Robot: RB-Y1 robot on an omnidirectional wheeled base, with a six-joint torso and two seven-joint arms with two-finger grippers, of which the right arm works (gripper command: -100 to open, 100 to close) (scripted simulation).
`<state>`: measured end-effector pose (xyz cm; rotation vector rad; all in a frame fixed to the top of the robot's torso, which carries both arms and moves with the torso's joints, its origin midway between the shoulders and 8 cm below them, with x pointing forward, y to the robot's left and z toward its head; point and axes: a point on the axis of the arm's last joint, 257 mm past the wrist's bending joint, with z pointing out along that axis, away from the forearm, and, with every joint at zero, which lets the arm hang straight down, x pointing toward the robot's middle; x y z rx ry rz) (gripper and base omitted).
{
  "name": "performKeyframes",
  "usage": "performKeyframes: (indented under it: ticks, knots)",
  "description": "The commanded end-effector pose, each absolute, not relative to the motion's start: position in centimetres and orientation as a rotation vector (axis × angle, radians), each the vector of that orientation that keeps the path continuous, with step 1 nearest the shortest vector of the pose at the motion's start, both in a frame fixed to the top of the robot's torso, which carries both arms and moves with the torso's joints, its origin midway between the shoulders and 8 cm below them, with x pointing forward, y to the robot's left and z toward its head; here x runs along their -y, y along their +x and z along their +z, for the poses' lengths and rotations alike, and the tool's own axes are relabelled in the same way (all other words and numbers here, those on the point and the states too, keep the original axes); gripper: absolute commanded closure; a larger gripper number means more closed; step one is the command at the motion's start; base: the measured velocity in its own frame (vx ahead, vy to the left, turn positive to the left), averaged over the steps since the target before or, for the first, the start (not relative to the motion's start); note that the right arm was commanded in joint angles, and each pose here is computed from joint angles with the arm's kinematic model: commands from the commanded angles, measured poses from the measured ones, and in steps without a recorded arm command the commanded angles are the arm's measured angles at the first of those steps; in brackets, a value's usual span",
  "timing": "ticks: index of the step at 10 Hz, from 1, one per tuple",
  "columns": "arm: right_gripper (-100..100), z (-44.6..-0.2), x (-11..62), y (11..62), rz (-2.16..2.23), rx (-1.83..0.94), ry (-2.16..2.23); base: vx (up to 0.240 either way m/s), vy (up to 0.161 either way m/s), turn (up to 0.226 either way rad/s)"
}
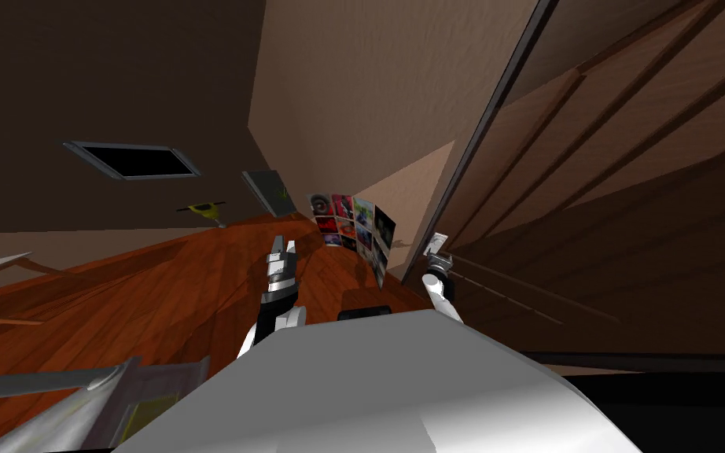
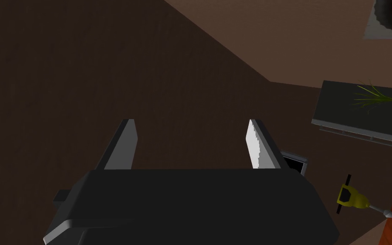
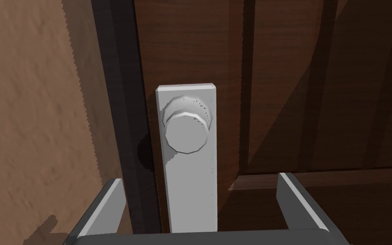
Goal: Pull the door open
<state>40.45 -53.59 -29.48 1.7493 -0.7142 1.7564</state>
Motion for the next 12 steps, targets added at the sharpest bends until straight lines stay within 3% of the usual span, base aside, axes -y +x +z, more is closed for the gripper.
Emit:
performKeyframes:
  ticks: [1, 11, 12]
  knots:
    - [-100, -29.5, 54.3, 40.2, 1.763, 0.715, 1.751, 0.163, -0.038, -0.018]
    - [-100, -29.6, 58.6, 38.0, 1.779, 0.702, 1.765, 0.130, -0.035, -0.023]
    - [100, -29.6, 58.6, 38.0, 1.779, 0.702, 1.765, -0.008, 0.002, 0.003]
